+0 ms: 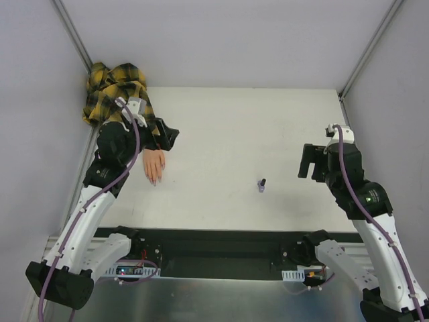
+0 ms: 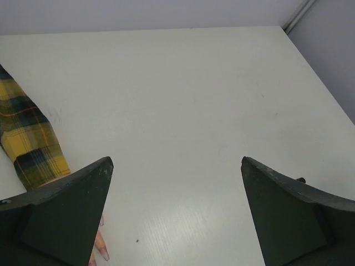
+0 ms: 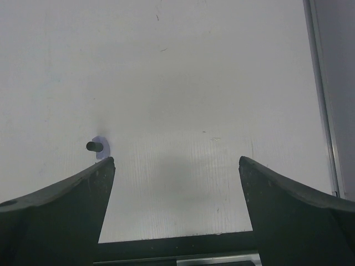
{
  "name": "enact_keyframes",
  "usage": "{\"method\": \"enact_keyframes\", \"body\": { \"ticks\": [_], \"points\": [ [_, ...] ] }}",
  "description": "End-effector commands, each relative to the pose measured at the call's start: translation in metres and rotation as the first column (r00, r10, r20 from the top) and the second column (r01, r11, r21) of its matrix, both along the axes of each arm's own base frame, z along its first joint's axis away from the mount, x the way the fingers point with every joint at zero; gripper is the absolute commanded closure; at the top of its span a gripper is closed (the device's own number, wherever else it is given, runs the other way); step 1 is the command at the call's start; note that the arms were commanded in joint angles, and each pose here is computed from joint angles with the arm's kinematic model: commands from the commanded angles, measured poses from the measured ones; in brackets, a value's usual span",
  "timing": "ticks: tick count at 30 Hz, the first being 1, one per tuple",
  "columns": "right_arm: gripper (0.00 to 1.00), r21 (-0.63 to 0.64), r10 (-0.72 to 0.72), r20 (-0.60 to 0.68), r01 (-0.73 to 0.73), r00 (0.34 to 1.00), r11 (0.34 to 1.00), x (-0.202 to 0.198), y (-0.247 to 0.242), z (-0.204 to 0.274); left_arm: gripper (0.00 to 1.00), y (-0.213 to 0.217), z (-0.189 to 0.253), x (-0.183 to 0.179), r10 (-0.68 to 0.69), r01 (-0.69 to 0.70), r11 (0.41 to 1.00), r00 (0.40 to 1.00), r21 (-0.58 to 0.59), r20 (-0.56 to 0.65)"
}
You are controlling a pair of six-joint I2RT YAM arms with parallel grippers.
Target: Paint the nails
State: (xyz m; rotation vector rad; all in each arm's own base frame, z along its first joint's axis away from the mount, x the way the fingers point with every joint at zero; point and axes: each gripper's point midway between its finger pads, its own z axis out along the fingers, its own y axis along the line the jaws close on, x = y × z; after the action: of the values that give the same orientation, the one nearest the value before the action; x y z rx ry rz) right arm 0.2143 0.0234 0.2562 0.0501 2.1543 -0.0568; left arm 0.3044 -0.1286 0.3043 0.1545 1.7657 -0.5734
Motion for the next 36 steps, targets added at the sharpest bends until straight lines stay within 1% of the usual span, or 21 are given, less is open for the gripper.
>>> {"method": "enact_keyframes", "body": {
  "ticks": [1, 2, 6, 9, 12, 13, 15, 16, 17, 18, 19, 20, 22, 23, 24, 28, 29, 30, 33, 35, 36],
  "points": [
    [0.04, 0.016, -0.001, -0.025, 0.001, 1.0, 1.0, 0.001, 0.003, 0.0, 0.01, -0.017, 0.003, -0.002, -0.127, 0.126, 0.991, 0.992, 0.034, 0.019],
    [0.04, 0.017, 0.013, -0.037, -0.012, 0.999, 1.0, 0.002, 0.006, -0.002, 0.01, -0.019, 0.0, -0.002, -0.14, 0.14, 0.99, 0.99, 0.033, 0.012],
    [0.04, 0.031, 0.045, -0.074, -0.043, 0.996, 0.999, 0.001, 0.013, -0.012, 0.01, -0.038, -0.008, -0.008, -0.266, 0.267, 0.964, 0.964, 0.021, -0.024],
    [0.04, 0.024, -0.004, -0.086, 0.006, 0.996, 1.0, -0.001, 0.006, -0.017, 0.01, -0.056, -0.018, -0.009, -0.344, 0.344, 0.939, 0.936, -0.011, -0.073],
    [0.04, 0.006, -0.04, -0.095, 0.041, 0.995, 0.999, -0.004, -0.001, -0.019, 0.01, -0.075, -0.027, -0.007, -0.359, 0.36, 0.933, 0.925, -0.02, -0.123],
    [0.04, 0.003, -0.039, -0.102, 0.04, 0.994, 0.999, -0.007, -0.001, -0.019, 0.02, -0.092, -0.031, -0.013, -0.381, 0.383, 0.924, 0.915, -0.01, -0.133],
    [0.04, 0.002, -0.038, -0.097, 0.038, 0.995, 0.999, -0.009, -0.003, -0.017, 0.04, -0.117, -0.042, -0.014, -0.402, 0.409, 0.913, 0.9, 0.008, -0.171],
    [0.04, -0.001, -0.049, -0.081, 0.049, 0.996, 0.999, -0.011, -0.006, -0.014, 0.05, -0.145, -0.048, -0.032, -0.462, 0.474, 0.881, 0.867, 0.021, -0.186],
    [0.04, -0.004, -0.064, -0.066, 0.064, 0.996, 0.998, -0.013, -0.009, -0.011, 0.06, -0.154, -0.055, -0.028, -0.433, 0.45, 0.891, 0.879, 0.05, -0.199],
    [0.04, -0.013, -0.082, -0.049, 0.081, 0.995, 0.997, -0.015, -0.014, -0.007, 0.07, -0.173, -0.065, -0.027, -0.448, 0.472, 0.879, 0.864, 0.064, -0.23],
    [0.04, 0.004, -0.138, -0.021, 0.138, 0.99, 0.99, -0.019, -0.021, -0.002, 0.08, -0.187, -0.07, -0.03, -0.455, 0.485, 0.871, 0.856, 0.077, -0.245],
    [0.04, 0.009, -0.167, 0.0, 0.167, 0.986, 0.986, -0.022, -0.026, 0.003, 0.09, -0.208, -0.076, -0.041, -0.476, 0.512, 0.854, 0.841, 0.095, -0.256],
    [0.04, 0.022, -0.22, 0.023, 0.219, 0.975, 0.975, -0.029, -0.035, 0.008, 0.14, -0.236, -0.092, -0.034, -0.467, 0.517, 0.844, 0.838, 0.139, -0.282],
    [0.04, 0.039, -0.226, 0.046, 0.225, 0.973, 0.974, -0.034, -0.037, 0.013, 0.16, -0.254, -0.096, -0.044, -0.48, 0.535, 0.83, 0.829, 0.158, -0.286],
    [0.04, 0.053, -0.234, 0.062, 0.231, 0.97, 0.972, -0.037, -0.039, 0.018, 0.19, -0.262, -0.108, -0.029, -0.415, 0.481, 0.852, 0.862, 0.207, -0.292],
    [0.04, 0.101, -0.226, 0.117, 0.215, 0.967, 0.971, -0.051, -0.041, 0.032, 0.24, -0.293, -0.124, -0.022, -0.331, 0.405, 0.862, 0.905, 0.304, -0.267],
    [0.04, 0.101, -0.217, 0.127, 0.205, 0.968, 0.974, -0.053, -0.042, 0.034, 0.25, -0.299, -0.126, -0.022, -0.328, 0.4, 0.859, 0.909, 0.32, -0.258],
    [0.04, 0.108, -0.211, 0.143, 0.197, 0.967, 0.974, -0.057, -0.042, 0.037, 0.25, -0.316, -0.131, -0.026, -0.339, 0.412, 0.849, 0.905, 0.332, -0.258],
    [0.04, 0.104, -0.191, 0.156, 0.177, 0.969, 0.979, -0.063, -0.043, 0.04, 0.24, -0.338, -0.146, -0.032, -0.329, 0.416, 0.838, 0.901, 0.354, -0.282],
    [0.04, 0.102, -0.19, 0.156, 0.176, 0.969, 0.979, -0.065, -0.044, 0.041, 0.22, -0.344, -0.149, -0.031, -0.304, 0.395, 0.841, 0.91, 0.369, -0.281],
    [0.04, 0.094, -0.184, 0.151, 0.171, 0.971, 0.981, -0.066, -0.044, 0.04, 0.22, -0.346, -0.158, -0.031, -0.288, 0.385, 0.838, 0.914, 0.387, -0.286]
  ]
}}
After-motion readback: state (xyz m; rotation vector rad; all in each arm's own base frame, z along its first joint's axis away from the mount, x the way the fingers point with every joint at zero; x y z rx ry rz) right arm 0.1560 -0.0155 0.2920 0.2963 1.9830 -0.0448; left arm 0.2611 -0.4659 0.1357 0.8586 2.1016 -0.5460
